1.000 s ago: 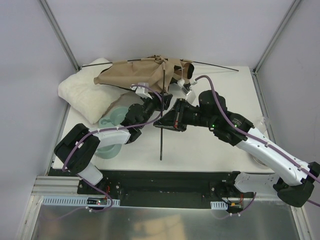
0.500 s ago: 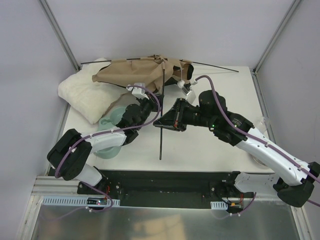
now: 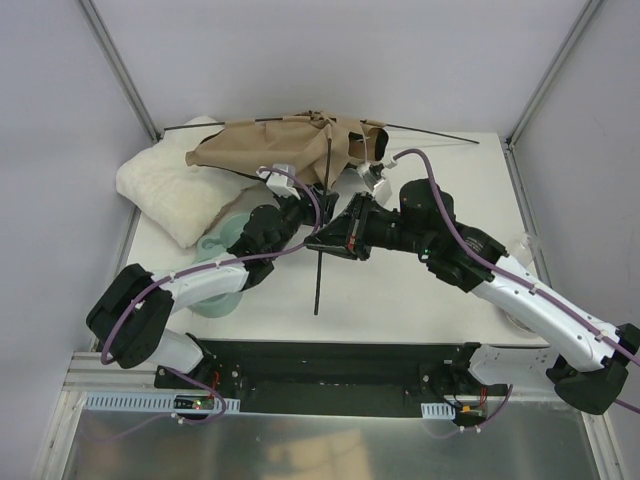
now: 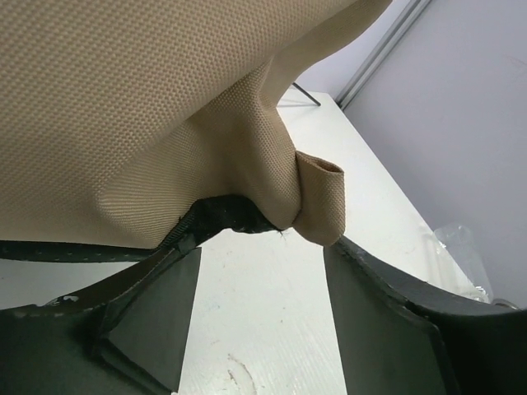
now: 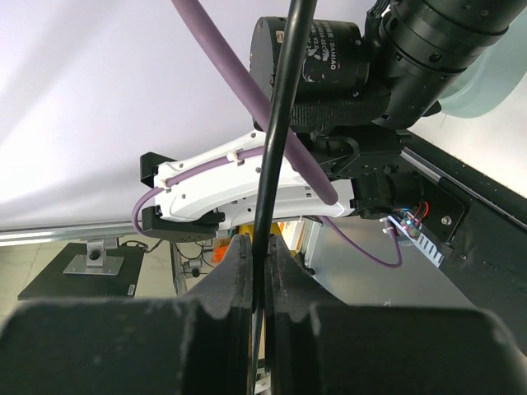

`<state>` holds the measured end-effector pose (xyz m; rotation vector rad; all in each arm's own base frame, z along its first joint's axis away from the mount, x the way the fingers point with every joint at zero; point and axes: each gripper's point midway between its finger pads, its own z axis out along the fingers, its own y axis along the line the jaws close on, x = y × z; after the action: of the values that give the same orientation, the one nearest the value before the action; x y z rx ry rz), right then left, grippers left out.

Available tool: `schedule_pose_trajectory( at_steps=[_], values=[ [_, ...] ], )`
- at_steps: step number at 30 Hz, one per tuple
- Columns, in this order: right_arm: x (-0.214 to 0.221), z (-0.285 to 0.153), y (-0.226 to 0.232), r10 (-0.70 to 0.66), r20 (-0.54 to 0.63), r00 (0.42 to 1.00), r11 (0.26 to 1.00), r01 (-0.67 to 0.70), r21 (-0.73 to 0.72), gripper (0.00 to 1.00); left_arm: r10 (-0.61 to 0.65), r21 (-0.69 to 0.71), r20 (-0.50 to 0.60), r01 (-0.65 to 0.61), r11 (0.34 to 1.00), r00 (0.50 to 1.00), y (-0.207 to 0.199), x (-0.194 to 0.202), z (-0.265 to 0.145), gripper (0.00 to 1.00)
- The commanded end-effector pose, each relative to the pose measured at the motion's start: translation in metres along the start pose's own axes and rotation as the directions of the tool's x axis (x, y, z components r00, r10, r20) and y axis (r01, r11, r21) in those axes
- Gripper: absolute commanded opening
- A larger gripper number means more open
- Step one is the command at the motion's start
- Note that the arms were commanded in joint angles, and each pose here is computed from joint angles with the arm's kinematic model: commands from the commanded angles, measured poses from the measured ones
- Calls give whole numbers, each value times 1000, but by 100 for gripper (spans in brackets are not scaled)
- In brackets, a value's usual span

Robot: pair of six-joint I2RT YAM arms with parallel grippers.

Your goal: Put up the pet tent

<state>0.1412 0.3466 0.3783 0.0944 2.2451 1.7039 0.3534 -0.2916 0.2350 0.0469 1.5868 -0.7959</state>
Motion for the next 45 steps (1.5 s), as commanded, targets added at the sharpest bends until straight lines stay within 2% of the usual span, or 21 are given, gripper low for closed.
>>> schedule_pose_trajectory(
  at_steps=[1, 6, 10, 13, 15, 20, 26, 31, 37, 45],
  values=[
    [-13, -1, 17, -7, 68, 998, 998, 12, -69, 0, 23, 86, 58, -28, 996, 998, -26, -24, 8, 66],
    [-12, 0, 18, -1, 59, 998, 996, 6, -84, 0, 57, 132, 52, -63, 989, 997, -35, -24, 15, 75],
    [-11, 1, 20, 1, 54, 999, 996, 4, -90, 0, 65, 85, 46, -68, 994, 997, -28, -24, 23, 74],
    [-11, 0, 21, -5, 49, 999, 995, 10, -98, 0, 61, 44, 40, -63, 997, 997, -21, -22, 27, 67],
    [-10, 1, 22, -4, 44, 999, 995, 8, -103, 0, 50, 19, 39, -51, 998, 998, -17, -20, 28, 55],
    [-9, 0, 22, -10, 41, 999, 995, 14, -104, 0, 54, -13, 45, -53, 999, 998, -11, -22, 29, 33],
    [-9, 1, 19, -11, 43, 999, 995, 15, -99, 0, 64, -33, 41, -62, 998, 997, -6, -21, 26, 20],
    [-8, 2, 15, -14, 42, 999, 996, 17, -91, 0, 79, -44, 53, -77, 996, 995, -4, -26, 23, 2],
    [-7, 1, 6, -26, 49, 998, 997, 29, -66, 0, 91, -23, 66, -90, 996, 994, -9, -33, 19, 0],
    [-15, -13, -12, -128, 125, 984, 992, 127, 10, 0, 90, 24, 47, -91, 996, 995, -15, -34, -1, 0]
  ],
)
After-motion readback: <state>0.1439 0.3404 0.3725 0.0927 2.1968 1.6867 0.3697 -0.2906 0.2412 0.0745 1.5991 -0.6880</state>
